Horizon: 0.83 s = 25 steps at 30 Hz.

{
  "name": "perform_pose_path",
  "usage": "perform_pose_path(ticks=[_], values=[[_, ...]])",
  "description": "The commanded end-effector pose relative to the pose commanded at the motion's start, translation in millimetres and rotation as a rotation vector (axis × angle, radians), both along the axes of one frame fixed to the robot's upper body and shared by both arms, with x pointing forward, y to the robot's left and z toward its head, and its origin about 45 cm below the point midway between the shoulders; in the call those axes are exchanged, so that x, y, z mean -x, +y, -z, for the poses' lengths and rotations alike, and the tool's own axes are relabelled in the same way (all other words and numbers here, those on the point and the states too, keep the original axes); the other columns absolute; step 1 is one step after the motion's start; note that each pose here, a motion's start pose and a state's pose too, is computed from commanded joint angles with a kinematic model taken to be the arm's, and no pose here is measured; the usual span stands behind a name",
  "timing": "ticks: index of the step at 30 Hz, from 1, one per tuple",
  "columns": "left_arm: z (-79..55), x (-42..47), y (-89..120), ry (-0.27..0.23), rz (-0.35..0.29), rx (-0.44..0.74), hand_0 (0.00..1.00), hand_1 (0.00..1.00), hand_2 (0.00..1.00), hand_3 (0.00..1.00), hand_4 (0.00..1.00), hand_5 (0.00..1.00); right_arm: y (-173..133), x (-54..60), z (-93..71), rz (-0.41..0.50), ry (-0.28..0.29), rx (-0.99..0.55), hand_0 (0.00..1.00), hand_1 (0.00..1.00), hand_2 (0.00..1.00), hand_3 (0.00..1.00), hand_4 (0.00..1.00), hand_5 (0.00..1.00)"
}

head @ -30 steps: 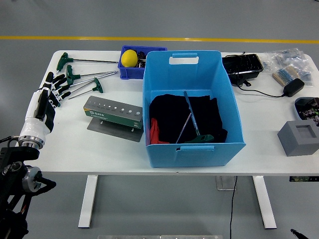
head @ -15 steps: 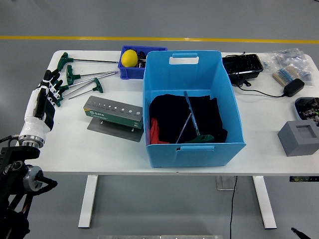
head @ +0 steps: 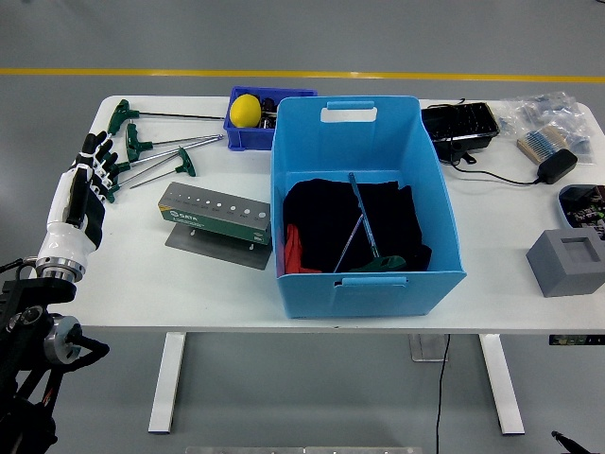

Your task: Lift tool from toolbox,place it in box,lift tool from toolbox,place it in box

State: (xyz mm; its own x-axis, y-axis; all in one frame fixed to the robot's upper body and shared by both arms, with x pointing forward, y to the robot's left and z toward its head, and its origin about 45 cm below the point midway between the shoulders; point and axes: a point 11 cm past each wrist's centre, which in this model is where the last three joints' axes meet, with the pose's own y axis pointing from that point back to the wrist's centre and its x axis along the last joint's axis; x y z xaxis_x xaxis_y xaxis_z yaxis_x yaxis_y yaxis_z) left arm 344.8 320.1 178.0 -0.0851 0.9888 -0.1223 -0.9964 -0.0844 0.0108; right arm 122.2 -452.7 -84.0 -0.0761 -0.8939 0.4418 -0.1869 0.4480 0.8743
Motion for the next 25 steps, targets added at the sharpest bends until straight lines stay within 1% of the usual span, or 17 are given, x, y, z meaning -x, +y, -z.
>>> perform_pose_path(ticks=[8,9,14,15,25], values=[[-1.4,-1.4,-0.7,-0.003,0.002,0.007,0.974,0.998,0.998,0.969,0.927,0.964,0.0,-1.7,-0.5,0.001,-0.003,0.000,0.619,0.598,0.669,0.562,0.816,0.680],[-1.4,-1.5,-0.7,-0.004,0.002,0.009,0.975,0.998,0.998,0.968,0.939,0.997,0.0,-1.9,-0.5,0.001,-0.004,0.000,0.618,0.598,0.669,0.562,0.816,0.680],[-1.1,-1.6,-0.1,-0.006,-0.002,0.033,0.975,0.998,0.998,0.968,0.939,0.997,-0.2,-3.0,-0.9,0.001,-0.006,0.001,0.618,0.598,0.669,0.562,0.816,0.680],[-1.1,-1.6,0.3,-0.007,-0.004,0.040,0.975,0.998,0.998,0.958,0.879,0.998,-0.3,-3.1,-1.0,0.001,-0.007,0.001,0.618,0.599,0.669,0.562,0.816,0.680],[-1.7,-1.9,1.2,-0.010,-0.010,0.052,0.982,0.998,0.998,0.955,0.869,0.998,-0.3,-3.2,-1.0,0.000,-0.006,0.001,0.618,0.599,0.669,0.561,0.816,0.680]])
